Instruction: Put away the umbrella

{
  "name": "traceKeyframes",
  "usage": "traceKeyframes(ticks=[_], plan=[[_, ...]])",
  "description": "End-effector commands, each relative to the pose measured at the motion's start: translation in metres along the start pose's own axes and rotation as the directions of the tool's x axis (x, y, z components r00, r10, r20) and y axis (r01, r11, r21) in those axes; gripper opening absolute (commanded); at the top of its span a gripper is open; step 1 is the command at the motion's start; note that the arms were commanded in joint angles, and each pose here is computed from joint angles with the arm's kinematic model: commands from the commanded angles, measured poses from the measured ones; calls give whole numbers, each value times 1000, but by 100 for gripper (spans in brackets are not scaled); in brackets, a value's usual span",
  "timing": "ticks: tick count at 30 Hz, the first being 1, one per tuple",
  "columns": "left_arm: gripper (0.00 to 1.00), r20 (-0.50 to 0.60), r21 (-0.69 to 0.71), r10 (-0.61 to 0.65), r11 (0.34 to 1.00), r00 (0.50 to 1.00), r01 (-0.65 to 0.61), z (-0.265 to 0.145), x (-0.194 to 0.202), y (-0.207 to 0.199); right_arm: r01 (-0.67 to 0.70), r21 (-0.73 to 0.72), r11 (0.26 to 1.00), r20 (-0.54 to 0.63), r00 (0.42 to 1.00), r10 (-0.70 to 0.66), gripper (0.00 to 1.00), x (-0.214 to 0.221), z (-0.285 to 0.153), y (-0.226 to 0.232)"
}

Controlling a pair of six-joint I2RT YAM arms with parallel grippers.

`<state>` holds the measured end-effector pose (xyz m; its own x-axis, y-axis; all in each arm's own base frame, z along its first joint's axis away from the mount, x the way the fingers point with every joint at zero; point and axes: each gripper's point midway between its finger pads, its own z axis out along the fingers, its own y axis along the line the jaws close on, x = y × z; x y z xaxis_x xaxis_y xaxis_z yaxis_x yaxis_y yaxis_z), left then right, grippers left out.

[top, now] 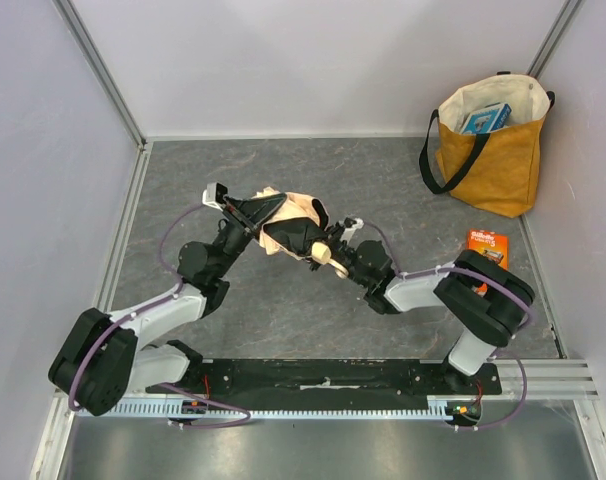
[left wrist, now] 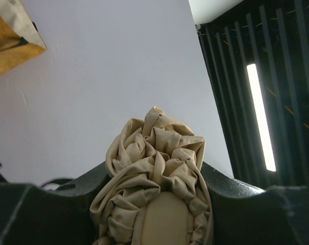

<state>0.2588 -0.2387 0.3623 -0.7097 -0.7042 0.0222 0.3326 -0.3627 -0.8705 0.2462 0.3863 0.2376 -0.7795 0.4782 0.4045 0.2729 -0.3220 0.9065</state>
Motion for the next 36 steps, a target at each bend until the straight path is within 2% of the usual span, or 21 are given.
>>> traceKeyframes(ticks=[1, 3, 6, 10, 13, 15, 17, 22, 24, 26, 30, 32, 33, 34, 36], plan=[[2, -106, 393, -85, 912, 991, 120, -29, 31, -106, 113, -210, 971, -7, 993, -117, 0, -14, 11, 57], [2, -123, 353, -132, 920, 984, 168, -30, 36, -95, 199, -257, 946, -52, 974, -219, 0, -10, 23, 71], [2, -158, 226, -226, 939, 961, 258, -29, 44, -69, 345, -300, 889, -7, 932, -363, 0, -27, 26, 93], [2, -141, 38, -266, 961, 954, 274, -40, 51, -33, 517, -257, 816, 4, 845, -534, 0, -48, 27, 111], [2, -74, -175, -244, 958, 967, 228, -47, 50, 0, 663, -219, 716, -44, 727, -686, 0, -41, 31, 121], [2, -40, -342, -185, 926, 982, 160, -52, 49, 21, 745, -221, 629, -76, 630, -773, 0, -26, 26, 131], [2, -60, -423, -108, 903, 992, 73, -53, 47, 25, 835, -200, 512, -85, 506, -859, 0, -19, 23, 137], [2, -161, -643, -176, 765, 971, 32, -58, 61, 61, 906, -221, 362, -120, 343, -932, 0, -1, 16, 148], [2, -162, -753, -219, 658, 962, 23, -67, 63, 86, 931, -221, 292, -108, 274, -956, 0, 5, 12, 152], [2, -145, -833, -227, 554, 963, 5, -80, 60, 105, 954, -196, 228, -88, 215, -973, 0, 6, 5, 153], [2, -71, -916, -142, 400, 987, -9, -104, 39, 129, 984, -163, 73, -94, 58, -994, 0, 22, -7, 138], [2, -53, -937, -138, 349, 989, -2, -114, 33, 140, 989, -147, -17, -93, -31, -995, 0, 31, -12, 132], [2, -43, -952, -145, 306, 988, 3, -123, 32, 147, 990, -134, -40, -83, -51, -995, 0, 34, -14, 132], [2, -42, -958, -154, 288, 987, 4, -128, 31, 153, 991, -132, -34, -75, -44, -996, 0, 36, -16, 129], [2, -45, -964, -168, 265, 985, 1, -138, 33, 163, 996, -87, 10, -47, 6, -999, 0, 30, -20, 127]])
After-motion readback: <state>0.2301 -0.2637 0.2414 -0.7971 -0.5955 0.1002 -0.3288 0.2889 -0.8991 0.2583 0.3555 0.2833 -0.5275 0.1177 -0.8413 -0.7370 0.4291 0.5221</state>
